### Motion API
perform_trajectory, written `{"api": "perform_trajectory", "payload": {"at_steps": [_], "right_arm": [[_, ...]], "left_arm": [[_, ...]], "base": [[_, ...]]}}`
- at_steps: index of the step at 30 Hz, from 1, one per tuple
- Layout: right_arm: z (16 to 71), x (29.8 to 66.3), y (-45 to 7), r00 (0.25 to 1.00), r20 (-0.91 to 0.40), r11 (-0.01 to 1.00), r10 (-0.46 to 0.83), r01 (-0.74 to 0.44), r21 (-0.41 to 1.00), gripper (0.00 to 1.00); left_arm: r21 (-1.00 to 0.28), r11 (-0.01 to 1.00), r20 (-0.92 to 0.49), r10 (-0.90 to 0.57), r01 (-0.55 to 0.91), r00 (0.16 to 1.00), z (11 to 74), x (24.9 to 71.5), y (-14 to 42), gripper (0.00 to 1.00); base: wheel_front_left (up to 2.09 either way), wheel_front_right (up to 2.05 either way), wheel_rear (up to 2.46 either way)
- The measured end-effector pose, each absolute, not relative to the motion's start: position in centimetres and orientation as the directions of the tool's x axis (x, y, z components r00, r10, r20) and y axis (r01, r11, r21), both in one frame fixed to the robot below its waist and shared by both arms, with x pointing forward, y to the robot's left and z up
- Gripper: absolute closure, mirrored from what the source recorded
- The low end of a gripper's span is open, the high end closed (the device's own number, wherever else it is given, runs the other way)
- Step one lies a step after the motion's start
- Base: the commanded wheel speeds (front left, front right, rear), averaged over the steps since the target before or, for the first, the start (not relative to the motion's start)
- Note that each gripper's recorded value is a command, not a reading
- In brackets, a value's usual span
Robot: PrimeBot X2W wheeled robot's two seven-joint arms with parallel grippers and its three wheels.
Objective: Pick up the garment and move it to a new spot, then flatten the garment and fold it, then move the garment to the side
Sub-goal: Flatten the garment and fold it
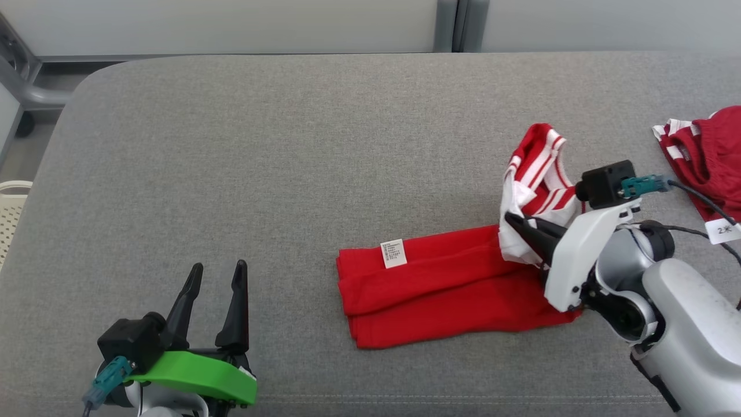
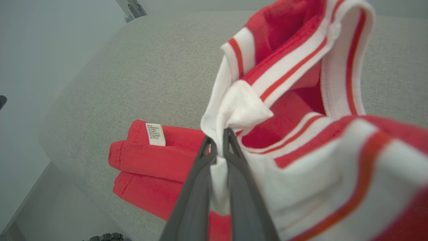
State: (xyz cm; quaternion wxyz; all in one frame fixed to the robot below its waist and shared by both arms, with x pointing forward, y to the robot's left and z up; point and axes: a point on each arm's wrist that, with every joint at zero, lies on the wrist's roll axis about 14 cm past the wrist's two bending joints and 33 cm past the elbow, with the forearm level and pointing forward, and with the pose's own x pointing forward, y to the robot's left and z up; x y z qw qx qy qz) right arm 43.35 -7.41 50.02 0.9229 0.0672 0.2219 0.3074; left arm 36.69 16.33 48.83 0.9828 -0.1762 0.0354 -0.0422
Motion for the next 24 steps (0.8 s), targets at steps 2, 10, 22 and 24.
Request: {"api": "perform_trajectory", "payload": {"at_steps": [2,10,22,24], "right_arm": [[49.9,43.2,-6.6,0.703,-0.368,0.793,0.609,-0.548,0.266,1.0],[48.1,42.1,-0.2,0.626,-0.383,0.732,0.679,-0.616,0.29,1.0],[44.5,41.1,5.1,0.546,-0.449,0.694,0.707,-0.655,0.297,1.0],[44.1,41.1,5.4,0.539,-0.463,0.694,0.704,-0.661,0.287,1.0]], "left_arm": [[-0.351,0.934,-0.055,-0.091,0.066,0.994,48.8,36.6,16.4,0.0],[-0.36,0.932,-0.054,-0.06,0.036,0.997,48.8,35.9,17.3,0.0],[-0.367,0.93,-0.064,-0.03,0.005,0.997,48.3,35.3,18.1,0.0],[-0.365,0.931,-0.065,-0.028,0.003,0.998,48.3,35.2,18.1,0.0]], "base": [[0.0,0.0,0.0],[0.0,0.0,0.0],[0.0,0.0,0.0],[0.0,0.0,0.0]]}}
